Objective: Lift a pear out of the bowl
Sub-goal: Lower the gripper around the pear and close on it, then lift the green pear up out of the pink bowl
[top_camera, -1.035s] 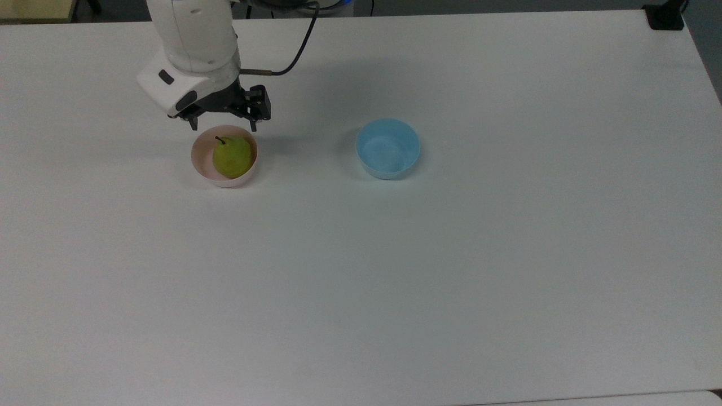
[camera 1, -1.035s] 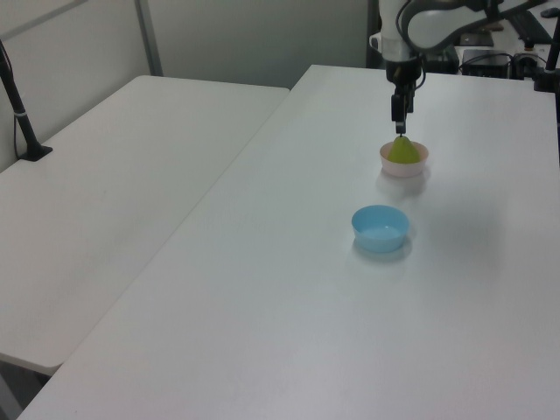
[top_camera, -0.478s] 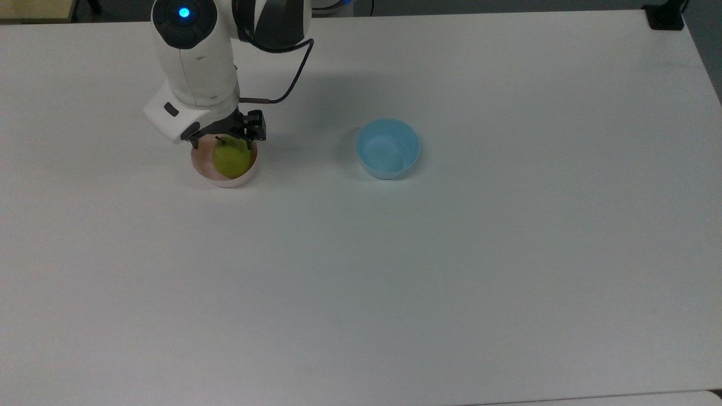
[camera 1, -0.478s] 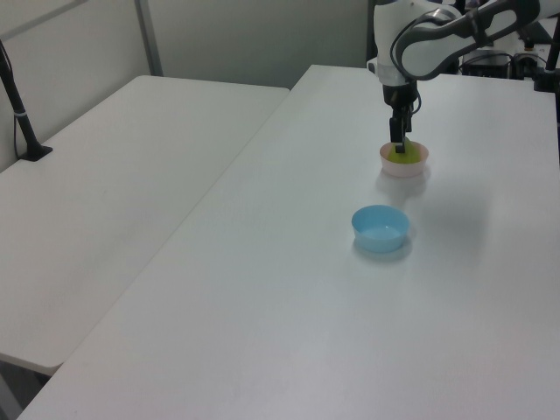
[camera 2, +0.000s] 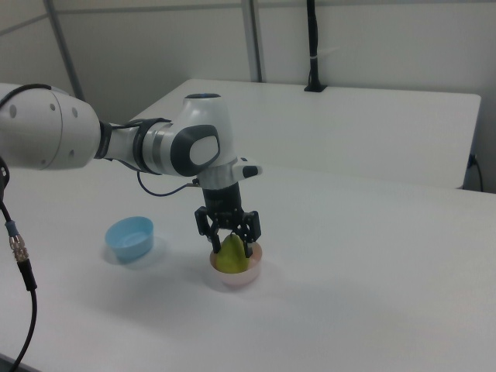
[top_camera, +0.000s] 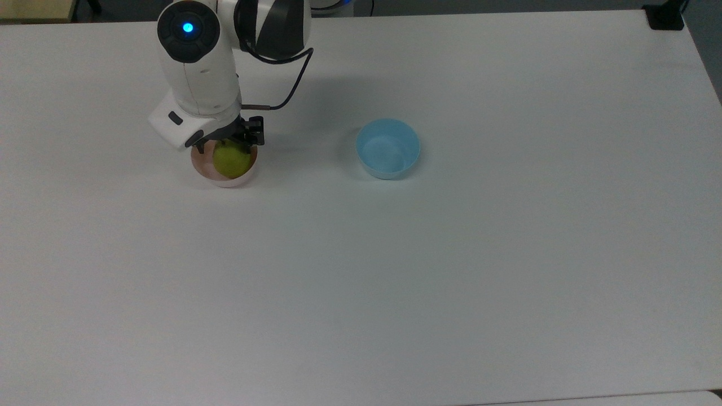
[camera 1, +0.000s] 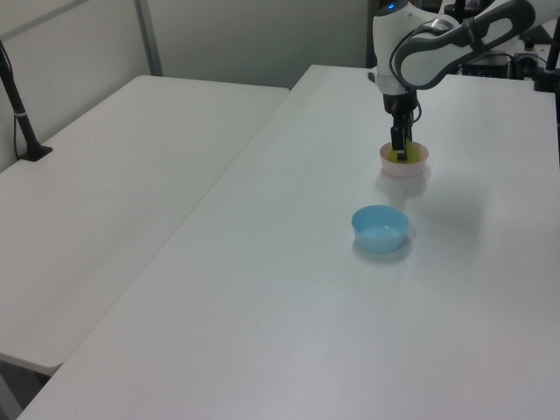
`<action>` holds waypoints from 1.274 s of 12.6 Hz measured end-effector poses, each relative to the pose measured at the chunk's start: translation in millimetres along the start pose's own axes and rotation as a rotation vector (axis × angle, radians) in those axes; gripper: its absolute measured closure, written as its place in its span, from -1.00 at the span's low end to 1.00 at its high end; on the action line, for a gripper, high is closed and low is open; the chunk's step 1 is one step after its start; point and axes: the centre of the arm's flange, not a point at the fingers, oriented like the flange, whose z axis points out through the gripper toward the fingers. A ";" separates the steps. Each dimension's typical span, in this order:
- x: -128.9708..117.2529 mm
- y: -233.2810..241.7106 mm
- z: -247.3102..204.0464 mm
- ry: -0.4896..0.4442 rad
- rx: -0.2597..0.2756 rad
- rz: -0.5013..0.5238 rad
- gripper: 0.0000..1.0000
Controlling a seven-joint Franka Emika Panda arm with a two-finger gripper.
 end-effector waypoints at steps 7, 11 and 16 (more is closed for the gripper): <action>0.3 -3.4 3.7 -0.006 0.001 -0.007 -0.19; -1.1 -2.0 -7.2 0.008 -0.002 -0.004 -0.19; -12.6 1.9 -62.4 0.012 -0.006 0.006 -0.19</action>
